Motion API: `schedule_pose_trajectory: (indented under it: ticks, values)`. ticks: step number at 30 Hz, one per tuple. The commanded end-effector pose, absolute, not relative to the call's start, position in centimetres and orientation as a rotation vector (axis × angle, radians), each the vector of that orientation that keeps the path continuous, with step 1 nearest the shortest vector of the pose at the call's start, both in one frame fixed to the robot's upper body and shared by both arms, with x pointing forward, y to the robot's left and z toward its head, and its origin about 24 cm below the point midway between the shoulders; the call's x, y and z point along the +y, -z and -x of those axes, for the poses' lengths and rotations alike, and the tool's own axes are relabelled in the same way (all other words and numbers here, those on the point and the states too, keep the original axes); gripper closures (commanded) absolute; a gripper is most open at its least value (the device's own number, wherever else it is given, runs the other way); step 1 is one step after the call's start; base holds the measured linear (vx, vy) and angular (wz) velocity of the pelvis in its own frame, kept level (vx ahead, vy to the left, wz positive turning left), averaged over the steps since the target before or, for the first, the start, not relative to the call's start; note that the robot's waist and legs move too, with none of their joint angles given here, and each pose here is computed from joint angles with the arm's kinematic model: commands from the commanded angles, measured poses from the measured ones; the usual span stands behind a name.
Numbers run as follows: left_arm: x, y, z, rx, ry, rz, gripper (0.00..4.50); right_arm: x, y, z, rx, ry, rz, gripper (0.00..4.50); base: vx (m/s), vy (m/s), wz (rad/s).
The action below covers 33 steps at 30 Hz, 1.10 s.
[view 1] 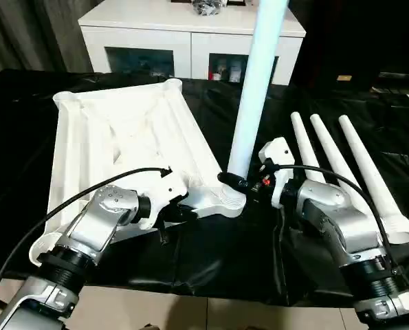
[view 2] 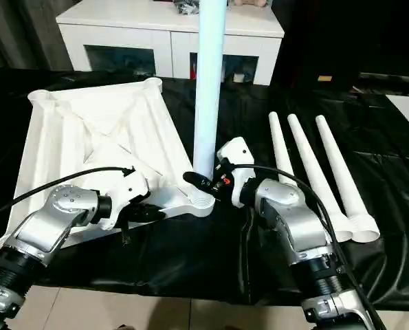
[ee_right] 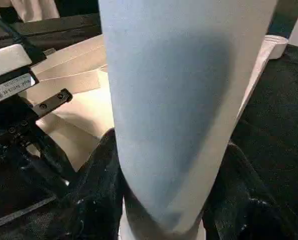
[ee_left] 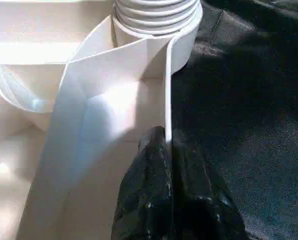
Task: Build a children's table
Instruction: Rotate leg to tighten
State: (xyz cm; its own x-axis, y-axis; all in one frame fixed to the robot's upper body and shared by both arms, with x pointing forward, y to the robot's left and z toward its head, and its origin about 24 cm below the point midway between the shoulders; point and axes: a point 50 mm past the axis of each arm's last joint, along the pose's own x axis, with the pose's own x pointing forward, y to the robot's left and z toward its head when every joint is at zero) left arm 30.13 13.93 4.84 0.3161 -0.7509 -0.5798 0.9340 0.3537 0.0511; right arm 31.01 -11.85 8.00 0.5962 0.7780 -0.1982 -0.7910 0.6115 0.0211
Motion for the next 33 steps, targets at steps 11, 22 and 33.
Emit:
schedule_pose_trajectory:
  ticks: [11, 22, 33]
  values:
    - [12.2, -5.1, -33.3, 0.480, 0.770, -0.320, 4.50, -14.1, -1.3, -33.5, 0.495, -0.254, 0.165, 2.66, 0.000, 0.000, 0.00]
    - [4.1, -7.2, -34.1, 0.426, 0.608, -0.178, 4.50, -11.4, -1.2, -35.4, 0.538, 0.056, 0.064, 2.67, 0.000, 0.000, 0.00]
    - [5.7, -7.0, -34.1, 0.447, 0.527, -0.196, 4.50, -10.0, -3.0, -36.9, 0.419, 0.010, -0.015, 2.67, 0.014, -0.003, 0.01]
